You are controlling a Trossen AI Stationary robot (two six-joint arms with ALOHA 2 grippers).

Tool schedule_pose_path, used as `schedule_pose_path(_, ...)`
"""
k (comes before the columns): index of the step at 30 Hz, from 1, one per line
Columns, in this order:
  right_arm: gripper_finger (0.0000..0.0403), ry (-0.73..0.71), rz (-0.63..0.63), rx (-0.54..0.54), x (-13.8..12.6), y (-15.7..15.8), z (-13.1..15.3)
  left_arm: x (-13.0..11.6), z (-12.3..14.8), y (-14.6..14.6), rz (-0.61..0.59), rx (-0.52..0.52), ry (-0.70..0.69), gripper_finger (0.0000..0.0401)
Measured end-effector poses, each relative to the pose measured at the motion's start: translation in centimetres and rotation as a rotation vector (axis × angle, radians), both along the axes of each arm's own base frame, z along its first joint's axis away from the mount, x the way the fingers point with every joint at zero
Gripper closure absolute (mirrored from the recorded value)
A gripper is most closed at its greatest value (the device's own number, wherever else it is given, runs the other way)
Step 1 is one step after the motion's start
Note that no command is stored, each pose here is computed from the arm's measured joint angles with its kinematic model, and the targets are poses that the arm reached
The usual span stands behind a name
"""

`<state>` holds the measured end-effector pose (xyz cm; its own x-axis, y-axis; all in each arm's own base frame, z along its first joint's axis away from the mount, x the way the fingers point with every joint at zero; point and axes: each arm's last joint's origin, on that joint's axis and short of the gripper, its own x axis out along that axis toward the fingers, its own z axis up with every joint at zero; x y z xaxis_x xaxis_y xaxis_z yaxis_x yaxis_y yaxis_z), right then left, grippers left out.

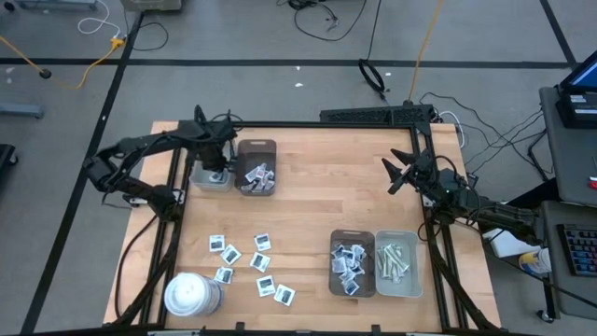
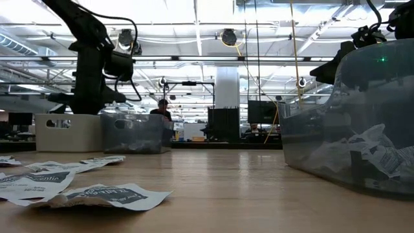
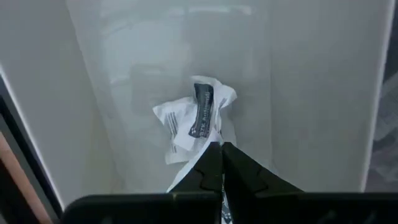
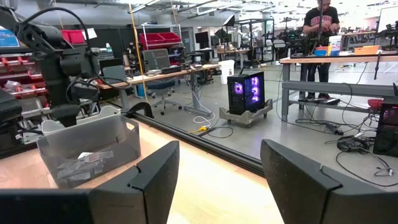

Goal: Pick & Place First Aid Supplies
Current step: Put the white towelette pack into the top gray bin

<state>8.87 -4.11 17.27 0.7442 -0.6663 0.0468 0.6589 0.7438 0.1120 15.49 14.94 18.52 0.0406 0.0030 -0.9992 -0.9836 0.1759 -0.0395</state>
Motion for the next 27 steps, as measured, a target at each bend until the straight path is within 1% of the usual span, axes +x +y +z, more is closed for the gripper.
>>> schedule_pose_path(3,0.0181,0.000,0.000,0.000,0.0,0.0,0.0,-0.1,-0.2,0.0,0.016,0.001,0.002,0.0379)
schedule_pose_path(6,0.0182,0.000,0.000,0.000,0.0,0.0,0.0,-0.1,-0.2,0.0,0.043,0.015,0.016,0.0348)
schedule_pose_path(14,0.0182,0.000,0.000,0.000,0.0,0.0,0.0,0.3,-0.1,0.3,0.035,0.022,-0.036,0.0229)
schedule_pose_path(18,0.0182,0.000,0.000,0.000,0.0,0.0,0.0,0.2,0.3,0.6,0.051,0.018,-0.057,0.0183)
schedule_pose_path(22,0.0181,0.000,0.000,0.000,0.0,0.0,0.0,0.2,0.9,1.1,0.061,0.006,-0.087,0.0158)
schedule_pose_path(27,0.0183,0.000,0.000,0.000,0.0,0.0,0.0,0.1,1.9,1.4,0.047,-0.018,-0.100,0.0152)
